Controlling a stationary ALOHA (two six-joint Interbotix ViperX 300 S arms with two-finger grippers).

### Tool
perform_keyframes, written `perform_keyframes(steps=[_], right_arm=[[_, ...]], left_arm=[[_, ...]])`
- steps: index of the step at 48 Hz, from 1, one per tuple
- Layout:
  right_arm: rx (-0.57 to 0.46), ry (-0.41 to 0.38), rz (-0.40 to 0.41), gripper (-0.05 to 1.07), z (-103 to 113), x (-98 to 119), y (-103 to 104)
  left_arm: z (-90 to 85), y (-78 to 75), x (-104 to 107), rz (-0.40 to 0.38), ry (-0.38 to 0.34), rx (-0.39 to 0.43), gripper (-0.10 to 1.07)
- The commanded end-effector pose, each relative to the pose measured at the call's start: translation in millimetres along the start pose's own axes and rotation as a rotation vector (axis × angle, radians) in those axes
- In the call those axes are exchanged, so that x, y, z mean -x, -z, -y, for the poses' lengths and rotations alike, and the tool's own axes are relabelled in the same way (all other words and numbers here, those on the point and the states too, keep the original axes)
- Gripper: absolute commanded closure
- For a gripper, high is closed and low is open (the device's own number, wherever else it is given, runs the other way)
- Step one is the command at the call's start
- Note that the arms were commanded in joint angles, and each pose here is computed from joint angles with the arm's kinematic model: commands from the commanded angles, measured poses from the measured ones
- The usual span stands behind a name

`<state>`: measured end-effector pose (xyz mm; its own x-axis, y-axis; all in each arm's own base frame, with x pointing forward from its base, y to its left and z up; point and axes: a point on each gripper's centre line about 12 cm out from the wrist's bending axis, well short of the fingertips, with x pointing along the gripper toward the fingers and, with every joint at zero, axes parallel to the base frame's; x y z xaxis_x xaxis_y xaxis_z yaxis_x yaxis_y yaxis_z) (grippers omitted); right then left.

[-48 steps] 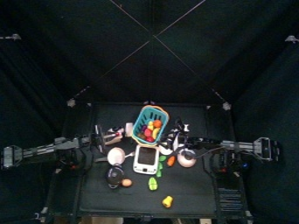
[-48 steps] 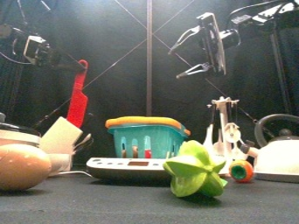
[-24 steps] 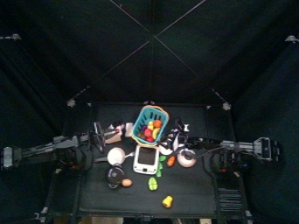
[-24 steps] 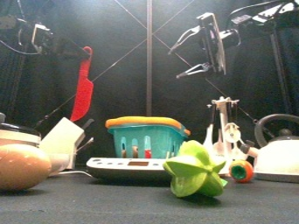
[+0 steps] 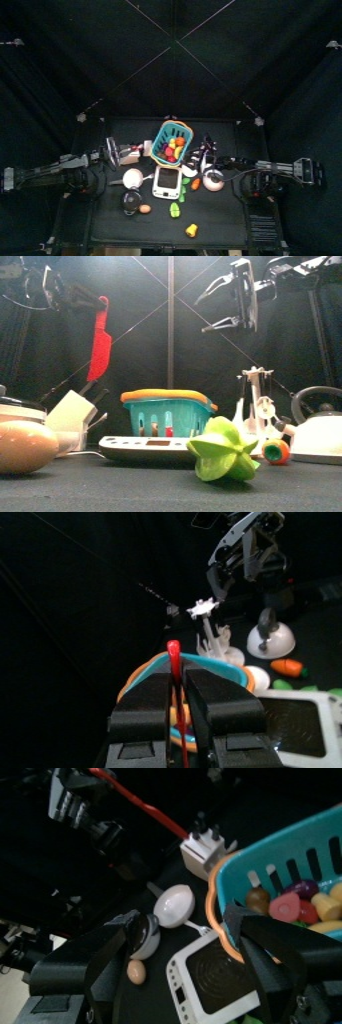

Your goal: Grab knife

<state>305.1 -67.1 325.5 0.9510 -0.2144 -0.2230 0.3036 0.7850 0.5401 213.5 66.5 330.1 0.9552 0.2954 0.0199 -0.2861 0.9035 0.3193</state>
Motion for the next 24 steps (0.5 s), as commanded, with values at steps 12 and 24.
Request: perform_keyframes(steps=[12,24], right_arm=[[-0.009,-0.034,0.084,0.04,-13.3,13.0,-28.4],[-0.078,0.044,0.079,0.04,-12.8,15.1,-25.3]], left_arm=[[3.1,-24.4,-12.2,0.015,0.025,0.314,0.50],[24.6,-22.9,-28.4,-0.066,0.124,0.322,0.50]])
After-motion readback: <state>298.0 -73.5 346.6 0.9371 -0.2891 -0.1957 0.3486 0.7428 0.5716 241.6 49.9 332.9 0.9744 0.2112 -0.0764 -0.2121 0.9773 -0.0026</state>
